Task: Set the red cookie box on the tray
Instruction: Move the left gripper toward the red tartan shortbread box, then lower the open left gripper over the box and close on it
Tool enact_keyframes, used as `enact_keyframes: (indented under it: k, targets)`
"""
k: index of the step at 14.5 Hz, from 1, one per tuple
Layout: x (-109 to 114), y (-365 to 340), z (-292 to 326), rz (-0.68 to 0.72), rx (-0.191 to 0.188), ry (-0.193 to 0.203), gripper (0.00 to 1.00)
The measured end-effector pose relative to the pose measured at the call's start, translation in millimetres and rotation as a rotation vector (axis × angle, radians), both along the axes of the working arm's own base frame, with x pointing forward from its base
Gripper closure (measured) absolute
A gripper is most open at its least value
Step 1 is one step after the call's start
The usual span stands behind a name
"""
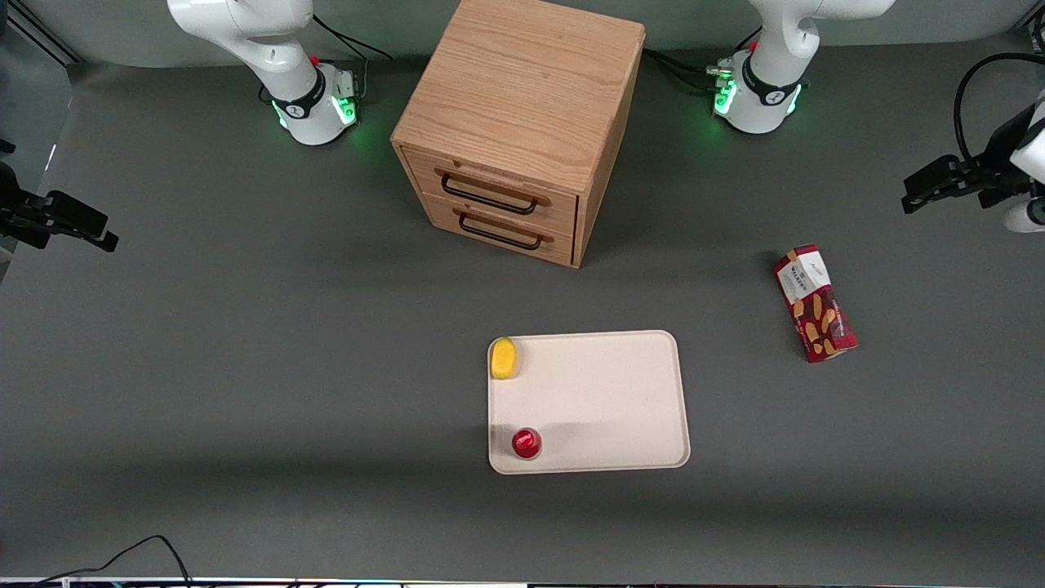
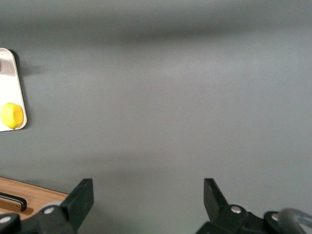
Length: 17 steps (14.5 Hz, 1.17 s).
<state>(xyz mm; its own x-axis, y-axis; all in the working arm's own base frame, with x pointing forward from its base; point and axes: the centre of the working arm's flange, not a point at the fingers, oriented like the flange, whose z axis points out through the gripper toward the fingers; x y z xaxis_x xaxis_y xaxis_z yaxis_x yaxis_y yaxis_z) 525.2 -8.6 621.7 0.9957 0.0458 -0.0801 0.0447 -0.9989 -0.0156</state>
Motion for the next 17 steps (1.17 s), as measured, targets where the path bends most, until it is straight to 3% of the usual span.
enact_keyframes:
  k: [5, 9, 11, 14, 17]
  targets:
    - [2, 0, -2, 0.001, 0.002, 0.015, 0.00]
    - [-3, 2, -23, -0.032, 0.000, 0.098, 0.00]
    - [-3, 9, -54, -0.024, -0.002, 0.116, 0.00]
    - [-6, 38, -131, 0.024, -0.013, 0.091, 0.00]
    - [-19, 60, -210, 0.072, -0.035, 0.012, 0.00]
